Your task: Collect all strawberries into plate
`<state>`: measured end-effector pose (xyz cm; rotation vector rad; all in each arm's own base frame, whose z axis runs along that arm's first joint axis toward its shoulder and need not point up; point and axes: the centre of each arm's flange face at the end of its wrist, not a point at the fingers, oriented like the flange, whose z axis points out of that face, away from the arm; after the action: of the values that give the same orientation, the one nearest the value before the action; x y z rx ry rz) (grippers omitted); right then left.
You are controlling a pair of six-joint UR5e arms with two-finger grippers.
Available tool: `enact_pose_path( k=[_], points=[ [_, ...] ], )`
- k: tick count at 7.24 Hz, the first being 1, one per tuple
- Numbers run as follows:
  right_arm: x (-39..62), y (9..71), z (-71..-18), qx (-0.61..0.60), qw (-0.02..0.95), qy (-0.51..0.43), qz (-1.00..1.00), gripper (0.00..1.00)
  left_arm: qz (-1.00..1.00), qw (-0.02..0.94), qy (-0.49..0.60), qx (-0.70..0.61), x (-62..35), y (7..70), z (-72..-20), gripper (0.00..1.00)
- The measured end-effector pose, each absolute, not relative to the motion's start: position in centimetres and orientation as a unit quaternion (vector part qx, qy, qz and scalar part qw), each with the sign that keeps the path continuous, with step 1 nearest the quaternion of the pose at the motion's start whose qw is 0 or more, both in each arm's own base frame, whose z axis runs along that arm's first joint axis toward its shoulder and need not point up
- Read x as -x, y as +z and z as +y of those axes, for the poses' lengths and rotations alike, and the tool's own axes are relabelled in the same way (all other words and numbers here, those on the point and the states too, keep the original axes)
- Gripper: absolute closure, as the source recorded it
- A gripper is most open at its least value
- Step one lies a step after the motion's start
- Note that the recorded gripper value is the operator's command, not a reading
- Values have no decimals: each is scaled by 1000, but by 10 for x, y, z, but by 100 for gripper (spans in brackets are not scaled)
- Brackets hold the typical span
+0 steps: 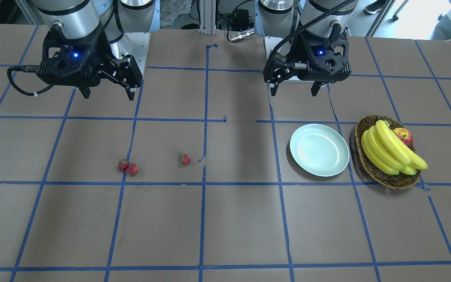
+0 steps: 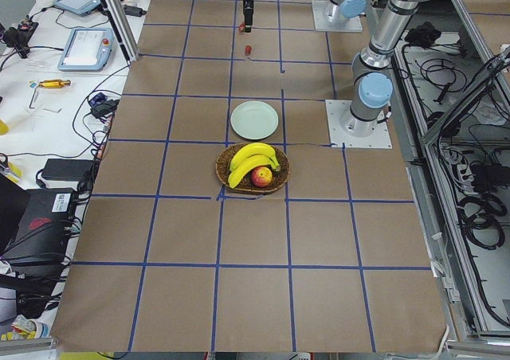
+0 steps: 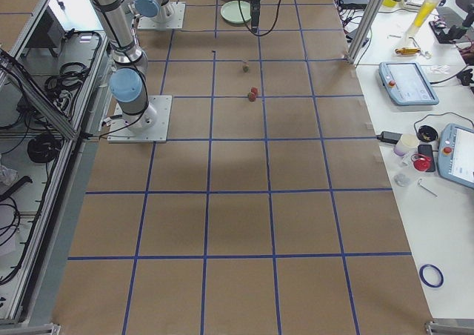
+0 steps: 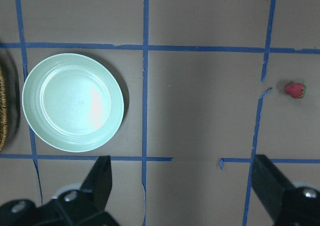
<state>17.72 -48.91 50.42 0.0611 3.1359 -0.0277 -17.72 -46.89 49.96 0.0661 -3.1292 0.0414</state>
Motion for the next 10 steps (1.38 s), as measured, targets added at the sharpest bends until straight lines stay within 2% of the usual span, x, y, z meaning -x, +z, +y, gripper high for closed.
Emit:
enact_pose_path(
  k=[8, 10],
  points=[
    [-170, 501, -493, -25, -1, -7, 1000, 0, -1000, 4, 11, -18, 177, 498, -469, 0],
    [-123, 465, -514, -69, -1, 22, 997, 0, -1000, 4, 9, -17, 177, 497, -468, 0]
  ],
)
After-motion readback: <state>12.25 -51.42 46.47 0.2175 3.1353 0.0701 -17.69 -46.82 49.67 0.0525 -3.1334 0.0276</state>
